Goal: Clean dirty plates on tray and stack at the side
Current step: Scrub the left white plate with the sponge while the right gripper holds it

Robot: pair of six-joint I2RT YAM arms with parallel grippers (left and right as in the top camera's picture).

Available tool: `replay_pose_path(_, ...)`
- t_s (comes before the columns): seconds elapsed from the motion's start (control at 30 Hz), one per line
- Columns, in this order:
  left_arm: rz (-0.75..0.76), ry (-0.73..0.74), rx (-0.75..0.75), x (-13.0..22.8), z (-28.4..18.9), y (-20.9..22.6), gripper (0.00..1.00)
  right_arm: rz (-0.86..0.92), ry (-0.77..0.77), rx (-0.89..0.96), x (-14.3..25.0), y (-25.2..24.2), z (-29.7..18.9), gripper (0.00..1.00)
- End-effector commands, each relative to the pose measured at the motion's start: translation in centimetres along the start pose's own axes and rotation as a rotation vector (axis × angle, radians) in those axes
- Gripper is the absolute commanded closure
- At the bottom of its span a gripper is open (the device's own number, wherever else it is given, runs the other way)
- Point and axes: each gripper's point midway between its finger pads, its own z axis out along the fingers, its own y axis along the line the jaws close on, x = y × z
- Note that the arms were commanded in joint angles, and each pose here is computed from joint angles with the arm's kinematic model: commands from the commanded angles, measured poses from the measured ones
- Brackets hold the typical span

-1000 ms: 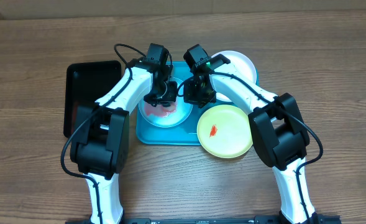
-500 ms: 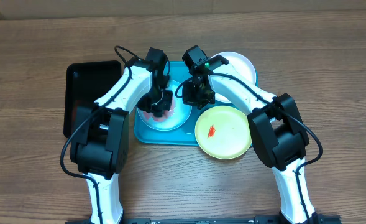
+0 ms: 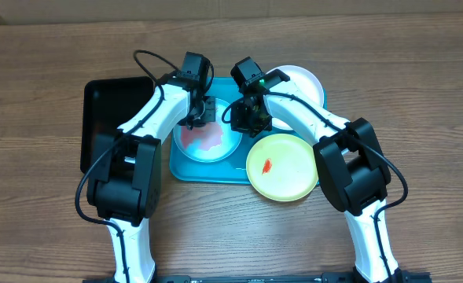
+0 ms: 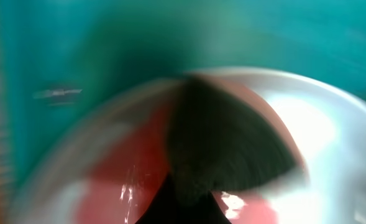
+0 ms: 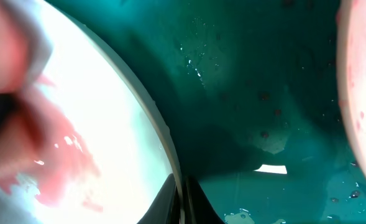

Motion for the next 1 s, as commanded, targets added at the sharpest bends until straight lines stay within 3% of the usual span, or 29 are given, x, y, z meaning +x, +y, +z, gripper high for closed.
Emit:
replay_pose_path(0.0,-0.142,-0.055,-0.326,-0.3,0.2,6.5,0.96,0.013,0.005,0.024,0.0,-0.7,0.8,0.96)
replay_pose_path(0.17,0.053,0.105,-0.252,3.1,0.3,4.3,0.96,0.012,0.0,0.02,-0.1,-0.6,0.8,0.96)
replay_pose_path(0.37,0.311,0.28,0.09,7.5,0.0,-2.4,0.96,0.012,0.0,0.02,-0.1,-0.6,0.8,0.96)
replay_pose_path(0.53,0.335,0.269,0.319,7.7,-0.7,-6.6,0.96,0.012,0.001,0.021,-0.1,-0.6,0.8,0.96)
replay_pose_path(0.73,0.137,0.089,0.237,2.5,0.5,-5.2,0.96,0.012,0.003,0.023,0.0,-0.7,0.8,0.96)
replay_pose_path(0.87,-0.058,-0.068,-0.042,-1.3,1.0,0.2,0.96,0.012,0.003,0.023,0.0,-0.7,0.8,0.96)
replay_pose_path(0.97,-0.13,-0.105,-0.228,-1.5,0.6,3.6,0.96,0.012,0.003,0.023,0.0,-0.7,0.8,0.96)
